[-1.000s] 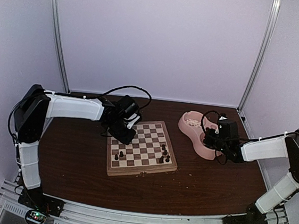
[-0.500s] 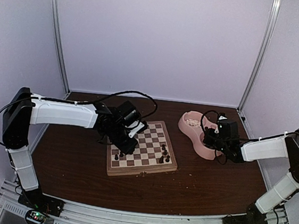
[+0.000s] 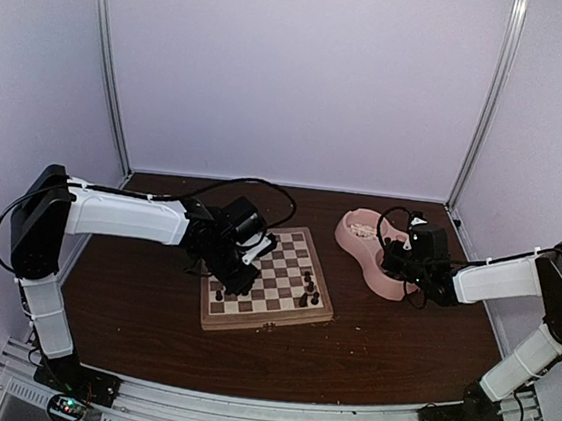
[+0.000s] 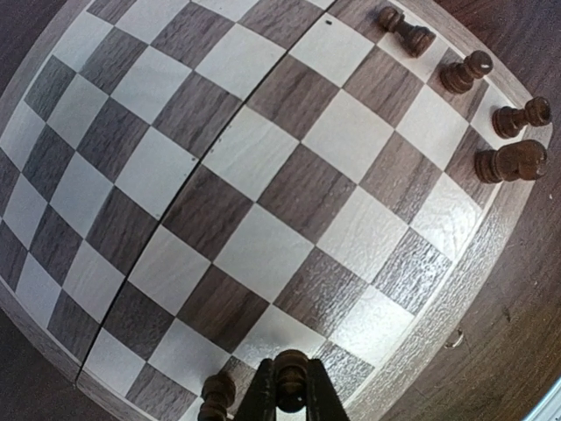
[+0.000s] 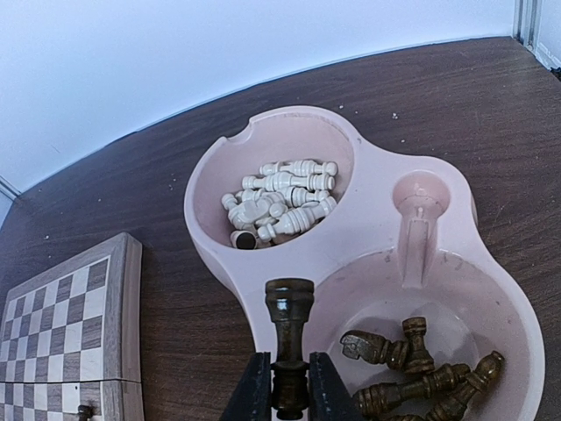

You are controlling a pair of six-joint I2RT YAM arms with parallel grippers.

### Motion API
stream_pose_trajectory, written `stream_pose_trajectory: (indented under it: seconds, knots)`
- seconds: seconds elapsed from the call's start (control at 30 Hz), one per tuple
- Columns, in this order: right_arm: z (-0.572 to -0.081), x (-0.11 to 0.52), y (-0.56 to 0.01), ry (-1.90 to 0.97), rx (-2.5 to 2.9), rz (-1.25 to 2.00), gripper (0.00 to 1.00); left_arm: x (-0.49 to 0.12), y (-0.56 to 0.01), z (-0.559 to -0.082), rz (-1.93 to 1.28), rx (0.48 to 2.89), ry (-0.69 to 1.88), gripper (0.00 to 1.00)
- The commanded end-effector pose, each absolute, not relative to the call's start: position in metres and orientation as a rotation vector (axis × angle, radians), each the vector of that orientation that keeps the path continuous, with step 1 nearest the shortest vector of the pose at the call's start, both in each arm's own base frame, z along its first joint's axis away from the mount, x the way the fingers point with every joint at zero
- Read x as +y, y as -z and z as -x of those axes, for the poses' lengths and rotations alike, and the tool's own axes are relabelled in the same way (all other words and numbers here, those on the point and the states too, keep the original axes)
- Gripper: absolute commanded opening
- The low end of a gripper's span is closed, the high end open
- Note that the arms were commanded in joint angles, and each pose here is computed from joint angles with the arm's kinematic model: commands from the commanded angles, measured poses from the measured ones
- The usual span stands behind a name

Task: Set up the chess pieces on the board
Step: Place the pawn at f7.

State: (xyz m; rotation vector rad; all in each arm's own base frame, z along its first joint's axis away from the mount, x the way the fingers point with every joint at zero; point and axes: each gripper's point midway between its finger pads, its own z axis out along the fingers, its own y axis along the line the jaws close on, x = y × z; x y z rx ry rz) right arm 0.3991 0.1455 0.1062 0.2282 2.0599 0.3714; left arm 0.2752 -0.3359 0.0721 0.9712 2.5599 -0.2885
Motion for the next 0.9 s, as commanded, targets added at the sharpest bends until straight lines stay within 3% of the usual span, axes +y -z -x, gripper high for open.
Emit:
stream_pose_trajectory:
  seconds: [0.0, 0.1, 0.57, 0.87]
  knots:
    - [-0.399, 0.144, -0.112, -0.383, 2.040, -0.225, 0.00, -0.342, -0.064, -0.278, -0.969, 2.549, 0.314, 0.07]
    - [-0.399, 0.145, -0.112, -0.387, 2.039, -0.224, 0.00, -0.342, -0.061, -0.278, -0.965, 2.549, 0.317, 0.08]
    - [-0.400, 0.146, -0.112, -0.392, 2.040, -0.217, 0.00, -0.347, -0.073, -0.274, -0.951, 2.524, 0.389, 0.36]
    - [-0.400, 0.147, -0.112, -0.398, 2.041, -0.217, 0.00, -0.324, -0.092, -0.283, -0.856, 2.481, 0.301, 0.35]
